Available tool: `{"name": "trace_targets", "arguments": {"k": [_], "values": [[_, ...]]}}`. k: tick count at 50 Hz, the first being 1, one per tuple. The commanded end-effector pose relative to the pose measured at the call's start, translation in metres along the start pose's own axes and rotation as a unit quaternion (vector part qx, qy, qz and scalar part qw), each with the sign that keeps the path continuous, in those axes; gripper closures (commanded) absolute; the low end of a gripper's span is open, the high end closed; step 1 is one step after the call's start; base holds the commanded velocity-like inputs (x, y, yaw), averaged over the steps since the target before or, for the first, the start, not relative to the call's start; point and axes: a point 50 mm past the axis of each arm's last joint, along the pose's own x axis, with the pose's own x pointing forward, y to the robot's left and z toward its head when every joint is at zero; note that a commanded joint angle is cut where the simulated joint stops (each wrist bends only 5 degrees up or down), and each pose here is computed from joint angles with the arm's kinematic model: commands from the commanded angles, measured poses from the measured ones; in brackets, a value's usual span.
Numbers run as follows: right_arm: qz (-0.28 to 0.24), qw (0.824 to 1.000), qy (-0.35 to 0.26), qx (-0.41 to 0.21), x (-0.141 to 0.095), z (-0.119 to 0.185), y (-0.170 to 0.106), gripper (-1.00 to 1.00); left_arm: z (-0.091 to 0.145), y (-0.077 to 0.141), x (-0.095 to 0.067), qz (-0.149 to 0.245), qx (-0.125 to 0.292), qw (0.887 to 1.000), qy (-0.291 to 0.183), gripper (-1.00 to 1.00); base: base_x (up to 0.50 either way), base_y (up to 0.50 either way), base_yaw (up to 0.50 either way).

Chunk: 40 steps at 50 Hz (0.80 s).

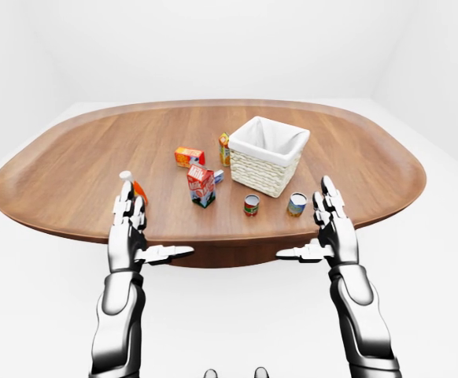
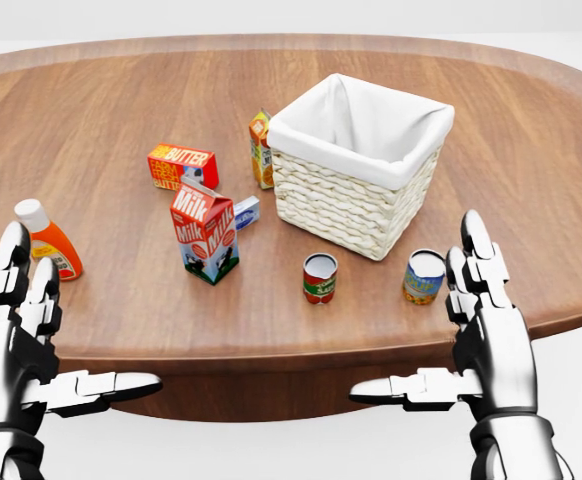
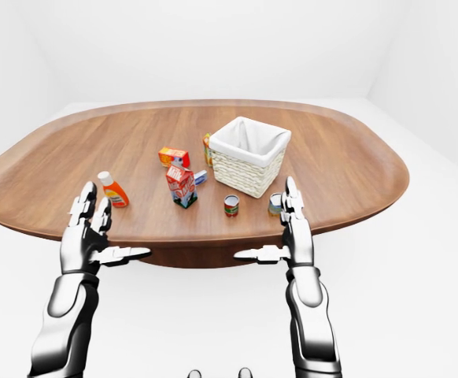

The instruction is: Pick up the alphabet soup, and put it in the basket.

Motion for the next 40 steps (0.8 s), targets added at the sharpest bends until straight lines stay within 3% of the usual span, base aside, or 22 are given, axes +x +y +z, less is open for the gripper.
{"name": "trace_targets", "arguments": {"k": [1, 40], "values": [[0.002, 1.0, -0.005, 0.002, -0.0014, 0.003, -0.0004, -1.0, 0.0026, 0.002, -0.0008, 0.004, -0.002, 1.0, -0.005, -1.0, 0.0, -0.36, 0.0], [0.01, 1.0, -0.007, -0.009, -0.0034, 0.0007, 0.0035, -1.0, 0.0004, -0.0008, -0.0023, 0.0, 0.004, 1.0, -0.001, -1.0, 0.0, -0.33, 0.0]]}}
